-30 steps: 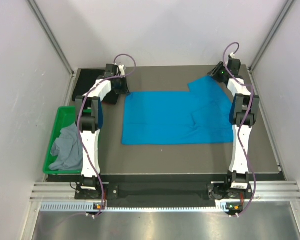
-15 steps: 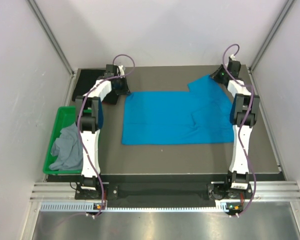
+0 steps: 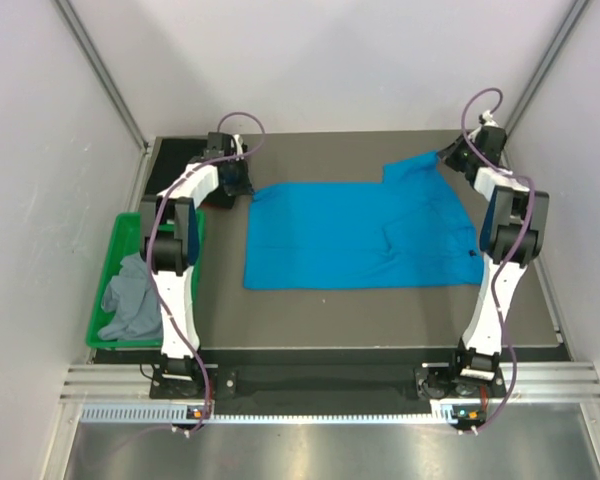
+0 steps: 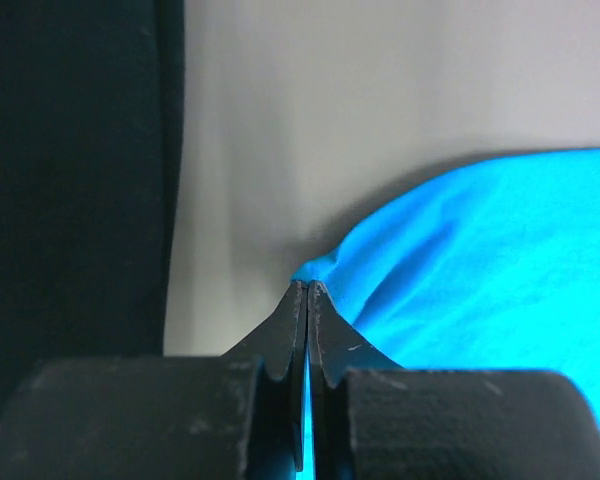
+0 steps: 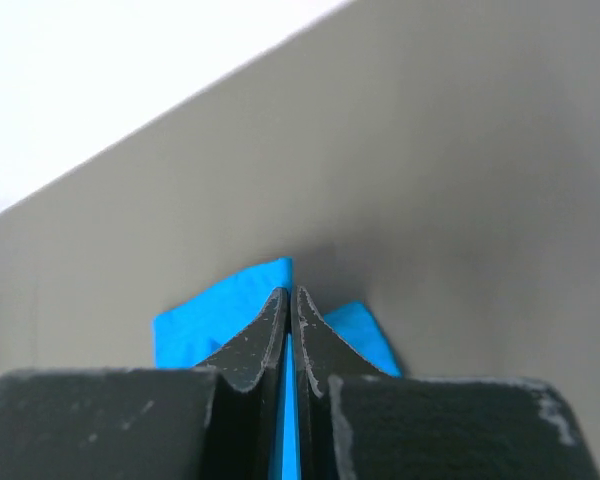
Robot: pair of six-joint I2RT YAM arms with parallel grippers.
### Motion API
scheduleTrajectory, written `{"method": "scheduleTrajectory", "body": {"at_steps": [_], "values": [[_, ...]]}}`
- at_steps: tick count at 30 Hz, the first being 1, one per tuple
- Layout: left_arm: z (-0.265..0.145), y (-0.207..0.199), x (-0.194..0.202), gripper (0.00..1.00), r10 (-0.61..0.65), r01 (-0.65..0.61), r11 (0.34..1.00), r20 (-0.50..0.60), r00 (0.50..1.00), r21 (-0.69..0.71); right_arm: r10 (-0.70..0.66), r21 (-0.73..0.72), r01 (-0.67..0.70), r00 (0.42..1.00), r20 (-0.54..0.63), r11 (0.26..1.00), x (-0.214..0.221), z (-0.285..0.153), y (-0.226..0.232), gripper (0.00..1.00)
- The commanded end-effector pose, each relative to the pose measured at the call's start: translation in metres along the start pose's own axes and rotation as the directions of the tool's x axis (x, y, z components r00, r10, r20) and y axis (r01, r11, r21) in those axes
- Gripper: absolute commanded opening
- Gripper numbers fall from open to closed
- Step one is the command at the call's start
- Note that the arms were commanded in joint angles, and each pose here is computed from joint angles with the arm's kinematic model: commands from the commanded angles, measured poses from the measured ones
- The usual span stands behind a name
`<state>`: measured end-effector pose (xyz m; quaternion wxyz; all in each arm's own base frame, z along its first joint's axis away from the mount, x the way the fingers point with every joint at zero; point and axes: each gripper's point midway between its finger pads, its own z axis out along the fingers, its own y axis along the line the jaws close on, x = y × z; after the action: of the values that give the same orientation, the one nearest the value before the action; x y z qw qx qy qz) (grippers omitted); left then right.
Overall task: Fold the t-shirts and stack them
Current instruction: Fold the tshirt
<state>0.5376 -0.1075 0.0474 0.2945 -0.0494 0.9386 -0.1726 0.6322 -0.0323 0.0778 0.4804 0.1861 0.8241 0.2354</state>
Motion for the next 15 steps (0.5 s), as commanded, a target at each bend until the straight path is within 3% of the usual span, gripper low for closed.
{"method": "scheduleTrajectory", "body": {"at_steps": [1, 4, 15], "values": [[-0.031, -0.014, -0.038, 0.0, 0.025, -0.026, 1.0, 0.123, 0.992, 0.004, -0.071, -0.084, 0.088, 0.98, 0.188, 0.993, -0.068, -0.04, 0.035, 0.0], [-0.04, -0.019, -0.041, 0.0, 0.023, -0.025, 1.0, 0.136, 0.99, 0.011, -0.043, -0.099, 0.069, 0.97, 0.24, 0.993, -0.081, -0.066, 0.04, 0.0], [-0.067, -0.021, -0.042, 0.0, 0.011, -0.01, 1.0, 0.172, 0.985, -0.005, 0.013, -0.064, 0.002, 0.974, 0.227, 0.998, -0.062, -0.117, 0.022, 0.0]]}}
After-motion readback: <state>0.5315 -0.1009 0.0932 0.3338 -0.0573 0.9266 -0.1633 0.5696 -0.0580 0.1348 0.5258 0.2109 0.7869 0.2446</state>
